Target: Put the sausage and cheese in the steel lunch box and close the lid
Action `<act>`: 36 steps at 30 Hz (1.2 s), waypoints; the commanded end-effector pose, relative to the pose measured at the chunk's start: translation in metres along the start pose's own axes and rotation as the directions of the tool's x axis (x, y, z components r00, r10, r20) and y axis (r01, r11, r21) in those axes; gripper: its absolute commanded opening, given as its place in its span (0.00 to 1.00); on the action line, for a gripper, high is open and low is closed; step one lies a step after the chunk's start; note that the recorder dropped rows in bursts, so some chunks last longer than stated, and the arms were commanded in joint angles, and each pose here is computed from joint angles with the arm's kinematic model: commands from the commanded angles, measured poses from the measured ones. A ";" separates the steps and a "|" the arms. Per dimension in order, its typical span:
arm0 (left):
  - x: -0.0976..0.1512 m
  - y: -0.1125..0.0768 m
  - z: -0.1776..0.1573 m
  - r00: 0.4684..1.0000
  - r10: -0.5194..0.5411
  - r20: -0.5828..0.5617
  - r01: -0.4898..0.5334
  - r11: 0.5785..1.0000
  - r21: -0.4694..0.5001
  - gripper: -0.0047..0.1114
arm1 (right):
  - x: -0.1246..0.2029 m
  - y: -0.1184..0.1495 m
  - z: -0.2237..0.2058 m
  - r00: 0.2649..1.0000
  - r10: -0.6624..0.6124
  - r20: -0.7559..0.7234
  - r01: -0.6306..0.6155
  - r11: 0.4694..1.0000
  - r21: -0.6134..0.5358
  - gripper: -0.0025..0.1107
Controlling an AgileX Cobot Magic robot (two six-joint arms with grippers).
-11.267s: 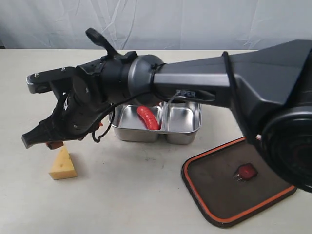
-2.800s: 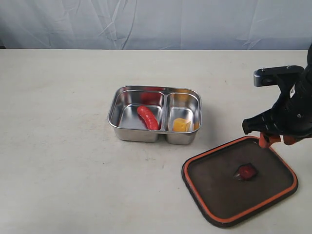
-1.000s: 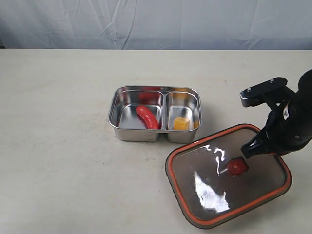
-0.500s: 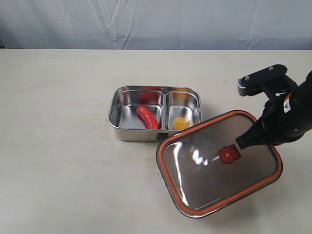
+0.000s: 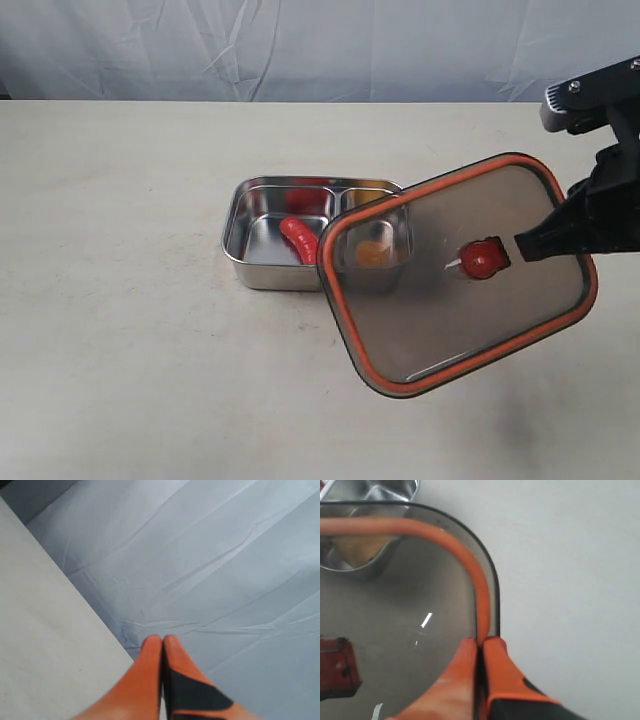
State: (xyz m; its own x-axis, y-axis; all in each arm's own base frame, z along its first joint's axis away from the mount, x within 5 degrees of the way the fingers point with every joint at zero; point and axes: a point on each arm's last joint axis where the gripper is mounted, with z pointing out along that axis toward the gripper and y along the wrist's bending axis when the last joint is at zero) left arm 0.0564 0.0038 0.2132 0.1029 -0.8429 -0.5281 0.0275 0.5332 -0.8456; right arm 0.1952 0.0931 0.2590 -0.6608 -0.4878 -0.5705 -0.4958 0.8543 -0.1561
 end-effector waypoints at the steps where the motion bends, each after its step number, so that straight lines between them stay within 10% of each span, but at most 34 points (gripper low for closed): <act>1: 0.005 0.001 -0.001 0.992 -0.115 -0.049 0.115 0.993 -0.006 0.04 | 0.001 0.000 -0.009 1.000 0.002 0.028 -0.002 1.000 0.000 0.01; 13: 0.002 -0.080 0.001 0.886 0.289 -0.363 -0.172 0.931 0.321 0.04 | 0.000 0.004 -0.009 0.998 -0.046 0.047 0.048 0.998 -0.050 0.01; 27: 0.020 -0.122 0.133 0.297 0.469 -0.832 0.037 0.865 0.501 0.05 | -0.006 0.034 -0.014 0.956 -0.263 0.133 0.278 0.953 -0.117 0.01; 36: 0.065 -0.111 0.174 0.056 0.506 -0.861 0.072 0.858 0.509 0.42 | -0.012 0.041 -0.016 0.931 -0.300 0.209 0.326 0.940 -0.103 0.01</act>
State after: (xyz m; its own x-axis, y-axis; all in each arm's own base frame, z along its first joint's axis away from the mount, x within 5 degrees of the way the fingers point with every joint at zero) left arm 0.2301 -0.0830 0.2937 -0.8323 0.0775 -0.5488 0.5158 0.4709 -0.7157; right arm 0.1746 0.1305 0.2706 -0.3778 -0.6712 -0.6378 -0.7371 0.6349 -0.2315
